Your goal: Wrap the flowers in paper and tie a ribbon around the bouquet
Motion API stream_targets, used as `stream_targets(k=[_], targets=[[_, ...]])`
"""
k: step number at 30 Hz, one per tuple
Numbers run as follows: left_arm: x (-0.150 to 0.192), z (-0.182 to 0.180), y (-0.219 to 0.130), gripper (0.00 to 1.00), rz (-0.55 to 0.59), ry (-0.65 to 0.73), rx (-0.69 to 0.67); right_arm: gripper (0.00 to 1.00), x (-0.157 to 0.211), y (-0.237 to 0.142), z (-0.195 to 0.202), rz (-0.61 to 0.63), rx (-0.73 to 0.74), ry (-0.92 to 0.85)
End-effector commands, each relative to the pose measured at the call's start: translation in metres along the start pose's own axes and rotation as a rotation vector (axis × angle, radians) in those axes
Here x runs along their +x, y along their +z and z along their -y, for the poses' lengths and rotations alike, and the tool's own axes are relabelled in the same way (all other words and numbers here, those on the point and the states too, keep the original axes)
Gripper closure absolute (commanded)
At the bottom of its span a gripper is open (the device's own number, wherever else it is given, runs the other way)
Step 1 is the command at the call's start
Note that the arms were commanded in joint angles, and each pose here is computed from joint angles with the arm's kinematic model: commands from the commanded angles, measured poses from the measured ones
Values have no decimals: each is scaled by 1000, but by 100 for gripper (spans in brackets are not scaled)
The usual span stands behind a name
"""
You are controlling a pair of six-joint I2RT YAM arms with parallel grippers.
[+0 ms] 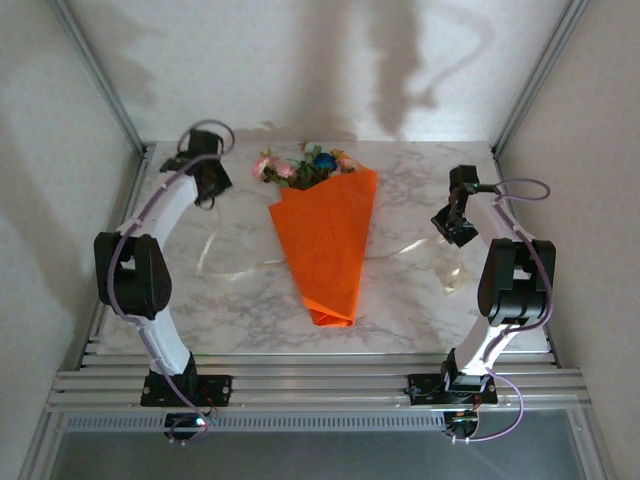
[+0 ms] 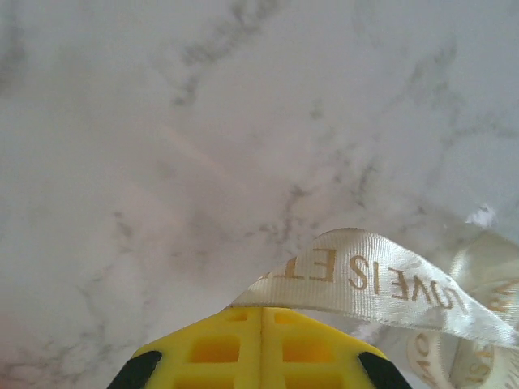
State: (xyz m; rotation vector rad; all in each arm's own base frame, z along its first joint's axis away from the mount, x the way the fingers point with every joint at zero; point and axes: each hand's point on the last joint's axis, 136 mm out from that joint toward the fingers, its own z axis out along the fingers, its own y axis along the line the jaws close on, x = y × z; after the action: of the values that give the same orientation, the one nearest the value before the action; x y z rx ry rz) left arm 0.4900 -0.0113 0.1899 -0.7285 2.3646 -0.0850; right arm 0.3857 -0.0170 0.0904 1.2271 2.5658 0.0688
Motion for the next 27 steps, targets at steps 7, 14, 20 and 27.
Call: stream_targets(k=[7,14,20,27], targets=[[-128,69,-67,100,213,-154,239,100,-32,-42,-44,92,-145,-72],[-84,179,-116,100,55,-46,699,100,-3,-48,-46,54,-202,-146],[12,214,-157,100,-66,49,713,100,15,-50,-34,33,-201,-188],[41,202,-190,100,-94,-24,780,100,25,-55,-33,28,-220,-210]])
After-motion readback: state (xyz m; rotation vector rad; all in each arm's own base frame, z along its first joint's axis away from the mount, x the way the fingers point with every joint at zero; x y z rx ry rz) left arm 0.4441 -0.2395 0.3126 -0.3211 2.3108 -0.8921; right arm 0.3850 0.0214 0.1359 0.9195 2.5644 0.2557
